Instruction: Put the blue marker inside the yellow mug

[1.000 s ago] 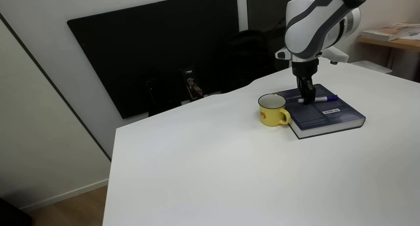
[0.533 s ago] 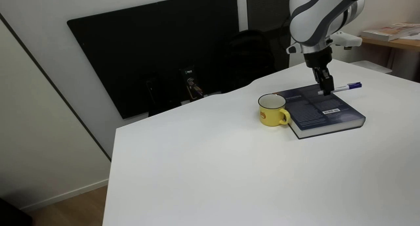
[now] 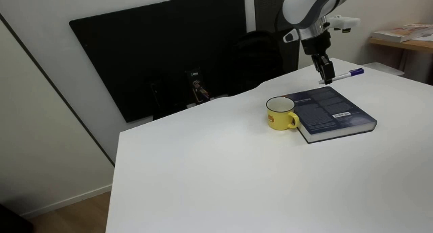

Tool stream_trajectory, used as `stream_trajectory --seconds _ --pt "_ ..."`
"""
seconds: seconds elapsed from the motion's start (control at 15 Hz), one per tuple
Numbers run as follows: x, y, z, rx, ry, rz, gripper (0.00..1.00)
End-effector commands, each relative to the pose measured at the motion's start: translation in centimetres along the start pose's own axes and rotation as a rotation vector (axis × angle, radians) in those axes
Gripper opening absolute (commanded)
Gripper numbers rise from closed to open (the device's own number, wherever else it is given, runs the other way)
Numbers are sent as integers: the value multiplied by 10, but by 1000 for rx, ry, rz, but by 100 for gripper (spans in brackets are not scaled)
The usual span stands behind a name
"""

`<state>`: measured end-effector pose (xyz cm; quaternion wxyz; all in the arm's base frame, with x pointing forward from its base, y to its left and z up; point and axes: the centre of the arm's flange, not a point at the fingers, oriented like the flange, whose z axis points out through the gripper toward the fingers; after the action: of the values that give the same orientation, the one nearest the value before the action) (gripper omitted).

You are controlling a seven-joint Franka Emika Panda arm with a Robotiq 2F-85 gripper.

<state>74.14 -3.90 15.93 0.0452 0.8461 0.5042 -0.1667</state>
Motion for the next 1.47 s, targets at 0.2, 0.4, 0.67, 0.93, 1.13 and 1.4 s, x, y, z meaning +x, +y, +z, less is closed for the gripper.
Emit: stream_trajectory --seconds 0.2,0.4,0.67,0.93,1.13,1.4 --pt "51 5 -81 -68 51 -83 6" --pt "65 -3 -119 -51 134 -136 6" --pt "74 -18 -155 23 287 -211 6" --pt "79 -23 -164 75 481 -352 6" --pt "81 -10 -154 126 592 -458 6" --pt "86 -2 -123 220 722 -596 6"
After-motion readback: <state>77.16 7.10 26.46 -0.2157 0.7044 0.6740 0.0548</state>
